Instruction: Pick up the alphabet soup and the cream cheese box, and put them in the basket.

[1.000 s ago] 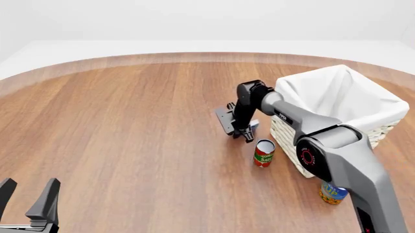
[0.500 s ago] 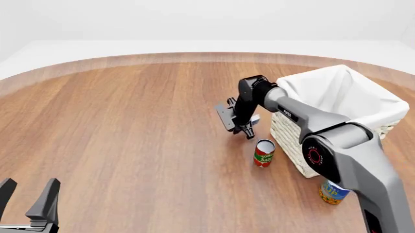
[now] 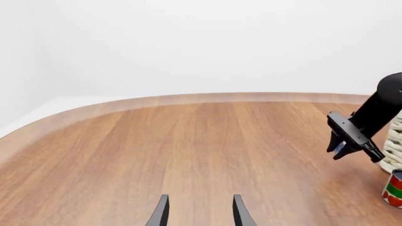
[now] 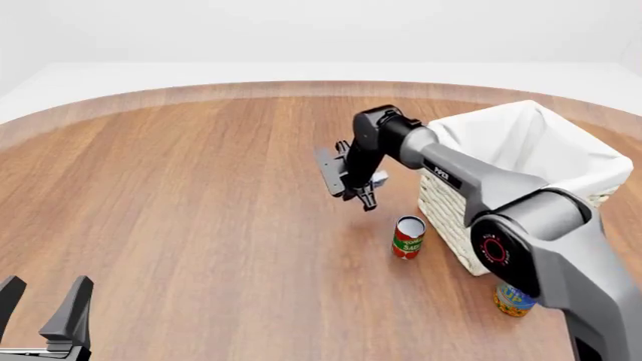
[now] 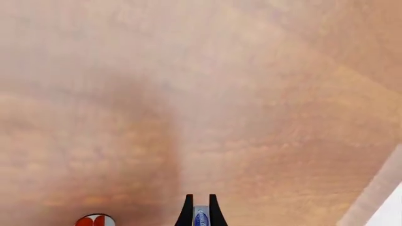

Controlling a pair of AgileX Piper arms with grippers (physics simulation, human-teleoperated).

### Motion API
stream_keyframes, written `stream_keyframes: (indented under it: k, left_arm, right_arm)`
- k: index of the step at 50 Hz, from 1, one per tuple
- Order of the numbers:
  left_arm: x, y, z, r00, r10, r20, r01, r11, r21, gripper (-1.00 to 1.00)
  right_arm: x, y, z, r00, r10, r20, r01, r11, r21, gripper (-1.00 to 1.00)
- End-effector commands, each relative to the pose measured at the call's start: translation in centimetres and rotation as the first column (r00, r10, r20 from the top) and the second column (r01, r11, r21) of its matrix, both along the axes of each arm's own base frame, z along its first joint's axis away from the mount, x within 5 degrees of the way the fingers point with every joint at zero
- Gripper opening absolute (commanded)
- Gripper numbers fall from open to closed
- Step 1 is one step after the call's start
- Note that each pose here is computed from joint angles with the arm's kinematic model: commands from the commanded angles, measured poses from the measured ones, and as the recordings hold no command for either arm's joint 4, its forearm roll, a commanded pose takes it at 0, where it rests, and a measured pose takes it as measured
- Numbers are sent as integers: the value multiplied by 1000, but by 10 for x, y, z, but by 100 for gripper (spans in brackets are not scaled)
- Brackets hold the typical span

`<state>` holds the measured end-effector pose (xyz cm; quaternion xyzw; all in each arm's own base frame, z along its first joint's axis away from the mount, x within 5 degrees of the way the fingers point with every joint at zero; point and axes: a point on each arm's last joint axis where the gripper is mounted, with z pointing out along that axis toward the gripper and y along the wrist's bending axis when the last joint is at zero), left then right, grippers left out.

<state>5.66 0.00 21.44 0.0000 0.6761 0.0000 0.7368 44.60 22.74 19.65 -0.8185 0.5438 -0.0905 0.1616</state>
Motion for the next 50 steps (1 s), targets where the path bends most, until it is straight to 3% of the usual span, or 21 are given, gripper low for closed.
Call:
stream_keyframes:
  k: [1, 18, 31, 50]
  left_arm:
    - [0, 0, 0, 1000, 0, 0, 0, 1000, 0, 100]
    - [0, 0, 0, 1000, 0, 0, 0, 1000, 0, 100]
    - [0, 0, 0, 1000, 0, 0, 0, 1000, 0, 100]
    - [0, 0, 0, 1000, 0, 0, 0, 1000, 0, 100]
  right_arm:
    - [-11, 19, 20, 999, -35, 23, 34, 998, 50, -100]
    - [-34, 41, 28, 996, -83, 38, 78, 990, 121, -100]
    - [-63, 76, 54, 989, -141, 36, 129, 965, 228, -100]
    - [-65, 77, 63, 972, -231, 42, 206, 924, 323, -100]
